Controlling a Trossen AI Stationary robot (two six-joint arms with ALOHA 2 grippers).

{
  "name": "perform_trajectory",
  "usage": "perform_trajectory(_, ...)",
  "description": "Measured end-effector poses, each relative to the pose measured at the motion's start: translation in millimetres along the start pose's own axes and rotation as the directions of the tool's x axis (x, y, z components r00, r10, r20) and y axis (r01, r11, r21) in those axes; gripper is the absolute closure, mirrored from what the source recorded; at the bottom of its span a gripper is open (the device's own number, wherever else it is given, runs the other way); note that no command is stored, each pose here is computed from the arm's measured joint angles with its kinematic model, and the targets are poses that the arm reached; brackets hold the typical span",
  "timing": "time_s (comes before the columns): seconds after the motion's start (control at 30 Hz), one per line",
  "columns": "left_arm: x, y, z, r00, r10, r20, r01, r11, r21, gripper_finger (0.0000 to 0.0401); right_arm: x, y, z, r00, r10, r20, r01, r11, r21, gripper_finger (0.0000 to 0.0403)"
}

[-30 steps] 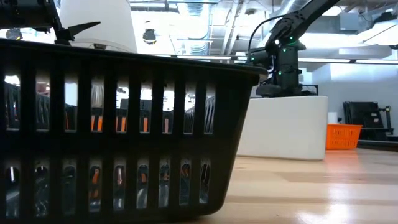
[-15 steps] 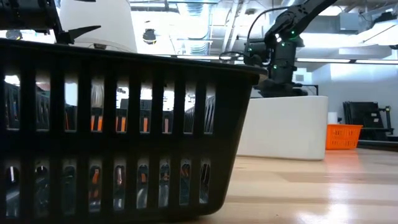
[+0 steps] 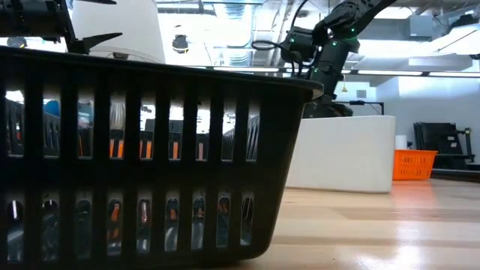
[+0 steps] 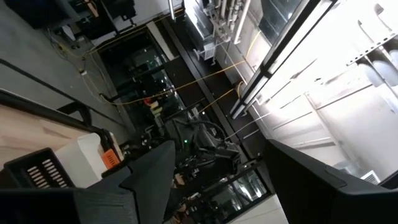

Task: Stack baskets by color
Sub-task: Stack the top right white bin on top of the bottom right white bin

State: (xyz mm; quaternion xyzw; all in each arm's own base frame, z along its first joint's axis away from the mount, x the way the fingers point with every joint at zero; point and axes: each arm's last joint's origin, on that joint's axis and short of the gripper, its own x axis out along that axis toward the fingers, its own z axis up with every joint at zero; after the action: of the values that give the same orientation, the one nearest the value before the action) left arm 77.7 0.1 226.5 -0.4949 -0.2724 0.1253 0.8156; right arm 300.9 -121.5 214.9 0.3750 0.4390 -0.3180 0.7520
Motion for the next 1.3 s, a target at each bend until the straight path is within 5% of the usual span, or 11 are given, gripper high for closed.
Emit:
perform_trajectory(0.27,0.0,0.0,0.0,1.0,0.0,0.0,0.0,1.0,-0.006,0.0163,-4.1,12.0,3.5,0.996,0.085,0.033,-0.084,0.996,-0.036,0.0239)
perform_trajectory(0.73,0.0,0.1,-0.1,1.0,0.0,-0.001,0.0,1.0,-0.003,0.0163,-36.9,-25.1,11.7,0.945,-0.313,-0.098,0.307,0.949,-0.075,0.0246)
perform_trajectory(1.07,0.0,2.1,-1.7,1.0,0.017,-0.014,-0.017,1.0,0.013,0.0163,-20.4,-48.6,9.3,0.919,-0.374,-0.129,0.37,0.928,-0.053,0.0182)
perform_trajectory(1.3,0.0,2.2,-1.7,1.0,0.018,-0.014,-0.018,1.0,0.012,0.0163,-3.5,-57.1,-2.6,0.916,-0.377,-0.134,0.374,0.926,-0.053,0.0181)
